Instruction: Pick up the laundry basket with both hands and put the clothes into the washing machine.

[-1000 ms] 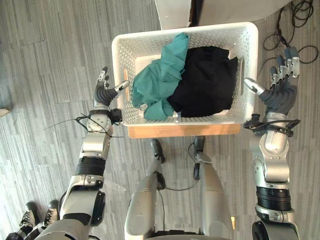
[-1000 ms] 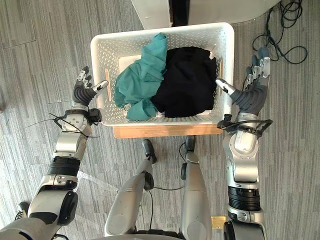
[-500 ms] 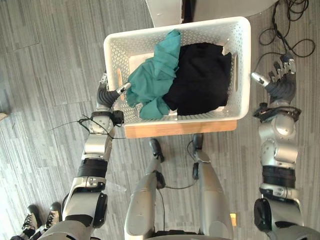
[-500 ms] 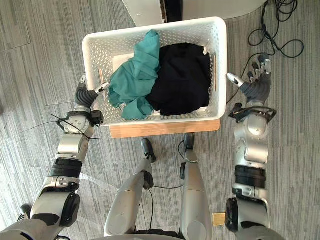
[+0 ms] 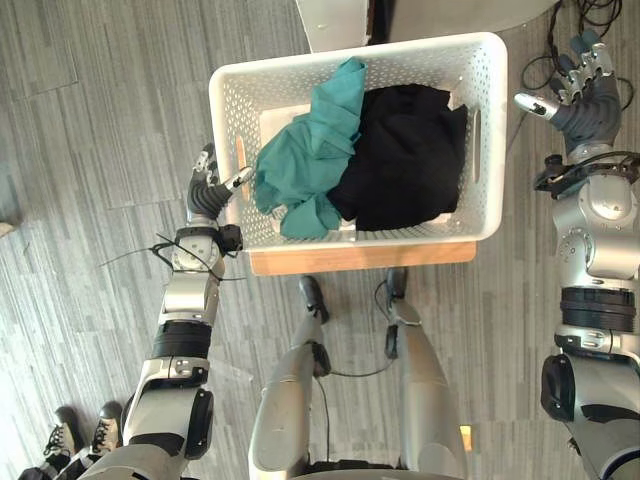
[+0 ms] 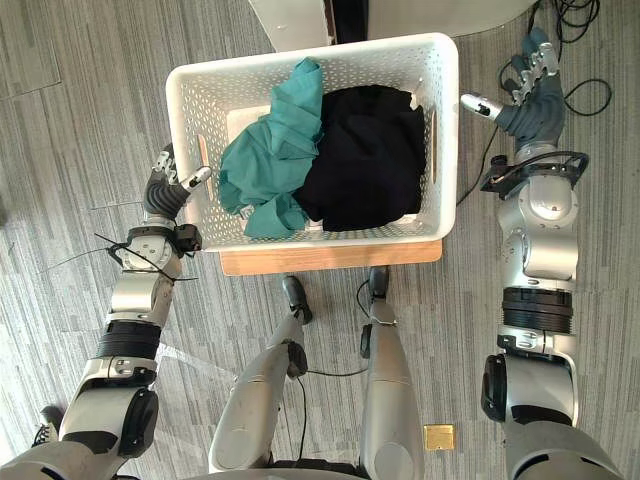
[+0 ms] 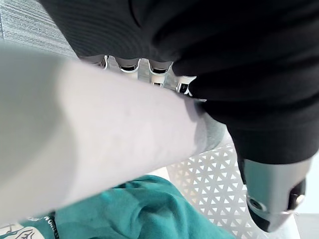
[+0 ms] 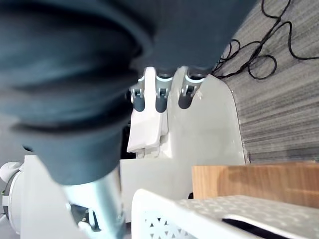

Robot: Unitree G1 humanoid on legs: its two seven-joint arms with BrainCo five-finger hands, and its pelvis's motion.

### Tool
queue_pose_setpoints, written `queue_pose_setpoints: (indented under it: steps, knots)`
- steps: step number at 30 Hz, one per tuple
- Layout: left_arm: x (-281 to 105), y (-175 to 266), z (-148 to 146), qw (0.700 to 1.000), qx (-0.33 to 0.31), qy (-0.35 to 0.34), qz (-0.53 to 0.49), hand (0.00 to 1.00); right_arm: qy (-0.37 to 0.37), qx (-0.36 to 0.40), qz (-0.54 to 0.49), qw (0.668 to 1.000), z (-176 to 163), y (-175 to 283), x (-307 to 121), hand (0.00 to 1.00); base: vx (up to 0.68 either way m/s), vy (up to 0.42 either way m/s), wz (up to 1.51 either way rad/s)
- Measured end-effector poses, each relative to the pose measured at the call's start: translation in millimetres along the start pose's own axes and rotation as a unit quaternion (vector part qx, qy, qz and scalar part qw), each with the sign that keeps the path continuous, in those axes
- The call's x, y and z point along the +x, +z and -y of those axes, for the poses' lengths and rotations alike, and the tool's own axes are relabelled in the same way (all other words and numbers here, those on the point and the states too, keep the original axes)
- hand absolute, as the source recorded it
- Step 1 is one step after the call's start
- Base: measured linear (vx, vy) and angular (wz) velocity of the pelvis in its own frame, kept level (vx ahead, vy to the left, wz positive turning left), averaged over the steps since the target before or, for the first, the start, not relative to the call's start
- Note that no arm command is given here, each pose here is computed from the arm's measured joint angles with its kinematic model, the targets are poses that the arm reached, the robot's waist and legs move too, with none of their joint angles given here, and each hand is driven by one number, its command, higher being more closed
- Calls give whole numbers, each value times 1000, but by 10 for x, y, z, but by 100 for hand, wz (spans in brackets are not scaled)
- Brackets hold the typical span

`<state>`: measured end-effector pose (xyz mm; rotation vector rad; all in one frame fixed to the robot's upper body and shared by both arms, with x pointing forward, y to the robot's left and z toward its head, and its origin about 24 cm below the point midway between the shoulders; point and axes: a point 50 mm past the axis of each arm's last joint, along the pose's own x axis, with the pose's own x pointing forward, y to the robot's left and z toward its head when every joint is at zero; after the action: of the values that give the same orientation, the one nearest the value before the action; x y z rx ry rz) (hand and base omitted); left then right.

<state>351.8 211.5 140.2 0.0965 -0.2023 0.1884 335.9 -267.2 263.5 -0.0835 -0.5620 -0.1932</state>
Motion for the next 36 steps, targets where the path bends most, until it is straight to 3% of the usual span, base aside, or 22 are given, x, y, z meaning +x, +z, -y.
queue_pose_setpoints:
  steps: [10,22,29,30,33,34,36]
  knots:
    - [-3,12,-1,1000,3,-5,3,0,72,-94,-33,992,-143,-72,6,0,12,-12,-1]
    - [3,106,57,999,4,-23,22,0,153,-107,-79,979,-361,-248,-8,0,28,-21,7]
    - [-16,192,185,999,-3,-33,41,0,156,-107,-77,979,-417,-210,72,0,27,-21,6]
    - [-21,185,191,999,-4,-31,40,100,153,-106,-74,980,-424,-192,84,0,7,-31,5]
    - [-28,199,208,999,-9,-29,43,100,144,-102,-73,982,-436,-190,91,0,3,-23,8]
    - [-31,215,205,999,-11,-27,45,100,139,-100,-73,983,-432,-189,93,100,8,-15,10]
    - [-32,226,205,999,-12,-23,47,100,131,-96,-71,984,-411,-168,108,100,7,-10,3]
